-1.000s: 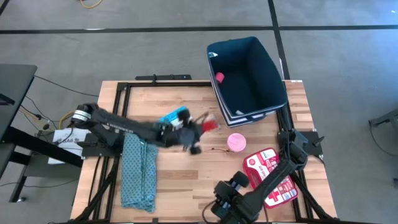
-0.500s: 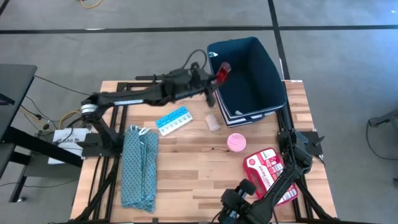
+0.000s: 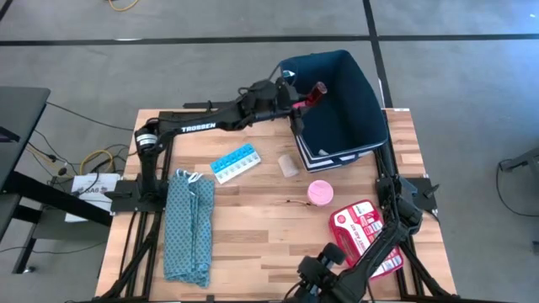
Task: Pick & place medical supplies in basket/bin
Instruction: Put the red medicine bottle into the blue bin, then put the pink container into the blue bin
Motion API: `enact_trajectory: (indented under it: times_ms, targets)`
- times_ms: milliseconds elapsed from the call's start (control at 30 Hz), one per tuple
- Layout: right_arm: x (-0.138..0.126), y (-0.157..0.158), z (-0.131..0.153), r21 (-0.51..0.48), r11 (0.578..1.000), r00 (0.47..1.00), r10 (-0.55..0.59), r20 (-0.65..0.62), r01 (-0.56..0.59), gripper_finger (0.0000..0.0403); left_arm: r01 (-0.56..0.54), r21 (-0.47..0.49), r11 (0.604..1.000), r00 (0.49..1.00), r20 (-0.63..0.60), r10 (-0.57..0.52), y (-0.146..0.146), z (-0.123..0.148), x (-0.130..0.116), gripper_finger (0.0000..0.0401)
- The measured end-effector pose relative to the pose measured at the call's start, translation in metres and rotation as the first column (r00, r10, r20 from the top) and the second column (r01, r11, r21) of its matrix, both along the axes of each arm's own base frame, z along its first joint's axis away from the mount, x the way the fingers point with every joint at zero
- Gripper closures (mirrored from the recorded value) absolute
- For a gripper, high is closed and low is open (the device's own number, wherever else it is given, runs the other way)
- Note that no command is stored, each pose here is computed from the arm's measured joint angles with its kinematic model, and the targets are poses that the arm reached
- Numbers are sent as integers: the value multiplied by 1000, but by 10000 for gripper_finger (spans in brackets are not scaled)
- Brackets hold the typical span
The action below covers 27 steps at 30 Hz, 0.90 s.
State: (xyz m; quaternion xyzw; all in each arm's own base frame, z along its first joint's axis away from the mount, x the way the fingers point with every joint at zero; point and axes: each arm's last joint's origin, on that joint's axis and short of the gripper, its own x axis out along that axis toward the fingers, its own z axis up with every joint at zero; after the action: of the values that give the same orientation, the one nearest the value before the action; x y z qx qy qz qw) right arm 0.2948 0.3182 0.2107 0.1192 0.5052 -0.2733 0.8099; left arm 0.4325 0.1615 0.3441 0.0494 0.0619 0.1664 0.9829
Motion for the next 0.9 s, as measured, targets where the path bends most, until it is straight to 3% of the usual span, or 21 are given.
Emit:
enact_trajectory:
  times_ms: [133, 300, 433, 500, 633, 733, 900]
  targets:
    - [-1, 0, -3, 5, 1000, 1000, 0, -21, 0, 172, 63, 35, 997, 998, 12, -63, -1, 15, 0, 245]
    - [-2, 2, -4, 43, 999, 999, -10, -41, 12, 172, 46, 13, 999, 998, -54, -45, 8, 7, -4, 207]
    - [-5, 9, -5, 128, 991, 998, -33, -55, 40, 172, -45, -104, 994, 996, -78, 37, 33, -14, -5, 194]
    - [-7, 13, -5, 139, 990, 999, -24, -46, 30, 172, 3, -176, 984, 998, -54, -12, 46, -26, -1, 195]
    - [-8, 15, -5, 140, 990, 999, -18, -43, 24, 172, 69, -291, 954, 998, 25, -65, 58, -20, -6, 208]
    - [-8, 14, -5, 135, 991, 999, -17, -43, 23, 172, 77, -302, 950, 996, 69, -59, 60, -1, -7, 221]
    - [-8, 14, -5, 143, 990, 999, -16, -51, 23, 172, 128, -236, 963, 991, 77, -112, 55, 62, -23, 234]
